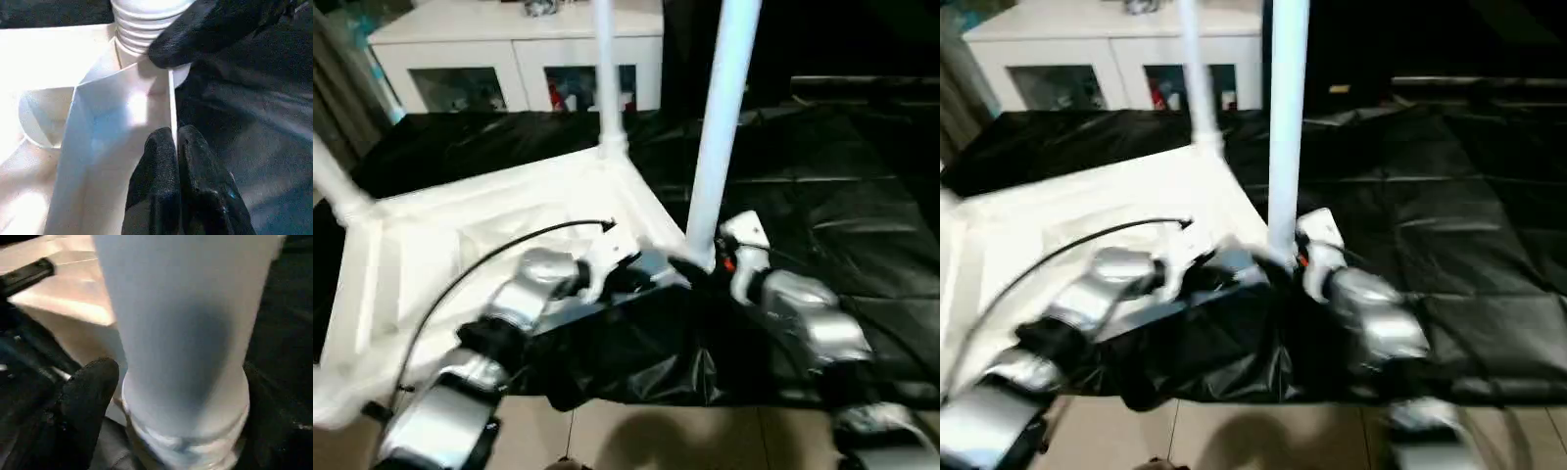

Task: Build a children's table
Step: Insert table leg to table base

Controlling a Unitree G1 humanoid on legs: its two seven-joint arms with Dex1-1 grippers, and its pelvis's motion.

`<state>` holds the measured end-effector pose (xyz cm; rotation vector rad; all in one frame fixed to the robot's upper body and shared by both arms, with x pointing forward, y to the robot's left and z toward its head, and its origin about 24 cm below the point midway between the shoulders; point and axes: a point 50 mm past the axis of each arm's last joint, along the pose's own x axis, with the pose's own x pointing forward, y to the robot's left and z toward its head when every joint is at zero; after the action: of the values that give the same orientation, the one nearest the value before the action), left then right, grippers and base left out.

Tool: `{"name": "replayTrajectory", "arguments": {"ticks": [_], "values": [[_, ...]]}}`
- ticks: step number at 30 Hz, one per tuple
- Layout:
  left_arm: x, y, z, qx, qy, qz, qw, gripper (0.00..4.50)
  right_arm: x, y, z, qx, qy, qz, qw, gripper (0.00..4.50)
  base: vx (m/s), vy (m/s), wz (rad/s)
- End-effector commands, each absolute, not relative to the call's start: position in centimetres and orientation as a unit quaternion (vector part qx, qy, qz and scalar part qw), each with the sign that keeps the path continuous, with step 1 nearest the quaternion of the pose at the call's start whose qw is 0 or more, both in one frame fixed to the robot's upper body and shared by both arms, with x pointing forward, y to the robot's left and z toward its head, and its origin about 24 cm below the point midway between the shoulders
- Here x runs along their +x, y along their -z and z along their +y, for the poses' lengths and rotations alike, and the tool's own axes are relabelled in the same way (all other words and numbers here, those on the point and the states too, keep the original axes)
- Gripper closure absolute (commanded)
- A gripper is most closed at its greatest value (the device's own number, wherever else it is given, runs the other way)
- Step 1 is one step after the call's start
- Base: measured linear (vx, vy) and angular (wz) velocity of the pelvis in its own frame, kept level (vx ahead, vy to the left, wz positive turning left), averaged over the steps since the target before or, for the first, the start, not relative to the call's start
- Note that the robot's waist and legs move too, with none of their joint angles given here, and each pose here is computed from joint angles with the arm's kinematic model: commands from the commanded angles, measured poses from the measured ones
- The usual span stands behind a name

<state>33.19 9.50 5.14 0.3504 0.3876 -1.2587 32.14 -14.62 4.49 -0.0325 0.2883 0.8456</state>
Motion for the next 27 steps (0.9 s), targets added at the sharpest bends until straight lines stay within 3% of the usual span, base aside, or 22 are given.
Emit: {"name": "replayTrajectory", "arguments": {"ticks": [1, 8, 15, 19, 22, 24, 27], "values": [[32.7, -5.4, 9.0, 0.179, 0.614, 0.166, 0.751, 4.5, 31.1, -4.4, -13.5, -0.025, -0.481, 0.149, 0.864, 0.6, 0.0, 0.0, 0.0], [31.6, -5.7, 10.7, 0.167, 0.647, 0.167, 0.725, 4.5, 30.0, -5.6, -15.8, -0.051, -0.546, 0.162, 0.82, 0.95, 0.0, 0.0, 0.0], [31.2, -5.7, 11.0, 0.165, 0.655, 0.169, 0.718, 4.5, 29.7, -5.5, -15.8, -0.053, -0.561, 0.173, 0.808, 1.6, 0.0, 0.0, 0.0], [31.2, -5.7, 11.0, 0.162, 0.653, 0.17, 0.72, 4.5, 29.5, -5.4, -15.5, -0.048, -0.565, 0.175, 0.805, 1.67, 0.0, 0.0, 0.0], [31.6, -5.6, 10.9, 0.162, 0.632, 0.174, 0.738, 4.5, 29.7, -4.8, -15.2, -0.035, -0.538, 0.182, 0.822, 1.68, 0.0, 0.0, 0.0], [32.3, -5.5, 10.7, 0.168, 0.6, 0.179, 0.761, 4.5, 30.6, -4.0, -15.2, -0.042, -0.478, 0.186, 0.858, 1.68, 0.0, 0.0, 0.0], [34.2, -5.6, 9.2, 0.164, 0.522, 0.177, 0.818, 4.5, 32.4, -2.1, -15.2, -0.006, -0.316, 0.211, 0.925, 1.69, 0.0, 0.0, 0.0]]}}
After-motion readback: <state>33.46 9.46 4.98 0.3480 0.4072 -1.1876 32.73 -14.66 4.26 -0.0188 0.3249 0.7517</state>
